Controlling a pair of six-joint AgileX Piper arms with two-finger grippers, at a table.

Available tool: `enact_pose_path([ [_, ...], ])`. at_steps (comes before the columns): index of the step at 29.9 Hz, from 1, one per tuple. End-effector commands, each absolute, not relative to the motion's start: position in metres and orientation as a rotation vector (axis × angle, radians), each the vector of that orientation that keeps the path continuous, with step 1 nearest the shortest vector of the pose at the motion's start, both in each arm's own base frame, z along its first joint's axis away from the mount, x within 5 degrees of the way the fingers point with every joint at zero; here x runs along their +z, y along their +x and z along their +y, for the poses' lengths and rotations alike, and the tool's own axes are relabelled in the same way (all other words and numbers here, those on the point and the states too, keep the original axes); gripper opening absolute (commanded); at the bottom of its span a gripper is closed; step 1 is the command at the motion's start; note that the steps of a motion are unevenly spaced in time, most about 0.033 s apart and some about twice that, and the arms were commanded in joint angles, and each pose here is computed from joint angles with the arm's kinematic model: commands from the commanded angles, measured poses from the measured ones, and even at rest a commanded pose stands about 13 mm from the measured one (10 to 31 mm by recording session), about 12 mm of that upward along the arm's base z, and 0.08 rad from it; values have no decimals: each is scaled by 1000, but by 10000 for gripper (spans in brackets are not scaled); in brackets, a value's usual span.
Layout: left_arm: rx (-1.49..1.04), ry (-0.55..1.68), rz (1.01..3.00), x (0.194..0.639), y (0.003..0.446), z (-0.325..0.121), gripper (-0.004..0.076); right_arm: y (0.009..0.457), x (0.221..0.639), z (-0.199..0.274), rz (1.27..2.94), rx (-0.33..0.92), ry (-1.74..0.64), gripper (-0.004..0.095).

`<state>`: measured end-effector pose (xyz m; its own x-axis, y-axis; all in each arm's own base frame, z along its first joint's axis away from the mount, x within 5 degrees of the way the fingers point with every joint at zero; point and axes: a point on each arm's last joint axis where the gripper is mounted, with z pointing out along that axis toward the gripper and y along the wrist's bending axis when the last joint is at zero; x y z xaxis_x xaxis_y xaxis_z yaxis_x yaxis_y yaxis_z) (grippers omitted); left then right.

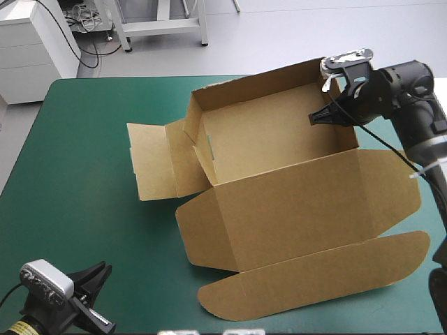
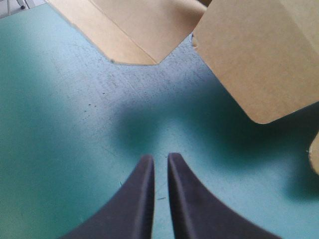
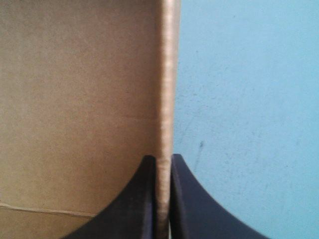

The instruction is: Fold the box

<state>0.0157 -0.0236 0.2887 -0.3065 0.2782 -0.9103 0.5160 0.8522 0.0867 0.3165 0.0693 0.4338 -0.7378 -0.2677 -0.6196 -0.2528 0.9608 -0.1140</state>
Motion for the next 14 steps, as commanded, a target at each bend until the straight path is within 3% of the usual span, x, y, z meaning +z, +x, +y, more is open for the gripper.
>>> enact_pose_path([
  [1,-284,548,1838,301,18,-24,223,285,478,59,2261,-36,-314,-22],
  [5,-290,521,1812,304,19,-24,465,266,493,53,2206,-49,-293,-22],
  [14,-443,447,1730,314,19,-31,491,254,501,50,2178,-44,-287,-22],
])
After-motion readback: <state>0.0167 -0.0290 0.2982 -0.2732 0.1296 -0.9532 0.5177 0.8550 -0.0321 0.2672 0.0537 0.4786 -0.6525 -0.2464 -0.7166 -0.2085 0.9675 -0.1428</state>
